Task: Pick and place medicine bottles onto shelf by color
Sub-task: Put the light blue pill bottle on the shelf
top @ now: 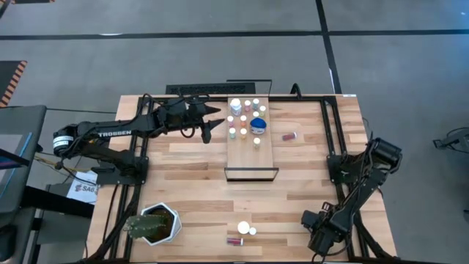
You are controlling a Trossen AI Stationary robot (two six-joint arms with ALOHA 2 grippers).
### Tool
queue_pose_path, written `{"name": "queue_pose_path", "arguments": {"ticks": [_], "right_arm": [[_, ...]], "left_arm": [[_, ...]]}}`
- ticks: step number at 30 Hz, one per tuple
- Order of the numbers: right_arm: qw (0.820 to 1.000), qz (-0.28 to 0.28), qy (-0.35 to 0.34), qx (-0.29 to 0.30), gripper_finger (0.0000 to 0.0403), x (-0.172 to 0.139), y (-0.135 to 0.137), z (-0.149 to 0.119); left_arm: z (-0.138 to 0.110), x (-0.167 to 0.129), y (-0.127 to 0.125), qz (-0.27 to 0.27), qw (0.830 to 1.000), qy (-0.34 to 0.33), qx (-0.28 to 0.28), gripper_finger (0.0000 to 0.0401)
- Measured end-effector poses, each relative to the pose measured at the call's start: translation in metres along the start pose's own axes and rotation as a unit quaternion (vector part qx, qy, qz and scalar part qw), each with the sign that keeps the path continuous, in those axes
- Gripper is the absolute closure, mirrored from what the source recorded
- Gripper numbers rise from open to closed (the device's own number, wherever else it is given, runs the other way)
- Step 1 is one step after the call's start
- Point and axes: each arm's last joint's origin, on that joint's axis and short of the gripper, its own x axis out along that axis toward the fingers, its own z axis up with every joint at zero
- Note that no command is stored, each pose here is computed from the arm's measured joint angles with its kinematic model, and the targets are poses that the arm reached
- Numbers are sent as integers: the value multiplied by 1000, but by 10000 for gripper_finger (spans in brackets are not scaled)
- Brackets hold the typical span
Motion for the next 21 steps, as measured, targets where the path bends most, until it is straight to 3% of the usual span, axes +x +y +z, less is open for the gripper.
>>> {"name": "queue_pose_path", "arguments": {"ticks": [13, 21], "right_arm": [[999, 30, -3, 10, 290, -4, 3, 5], [992, 52, -79, 78, 296, -41, -13, 6]], "left_arm": [[-1, 0, -1, -8, 1000, 7, 2, 205], [-2, 0, -1, -19, 1000, 8, 0, 205]]}}
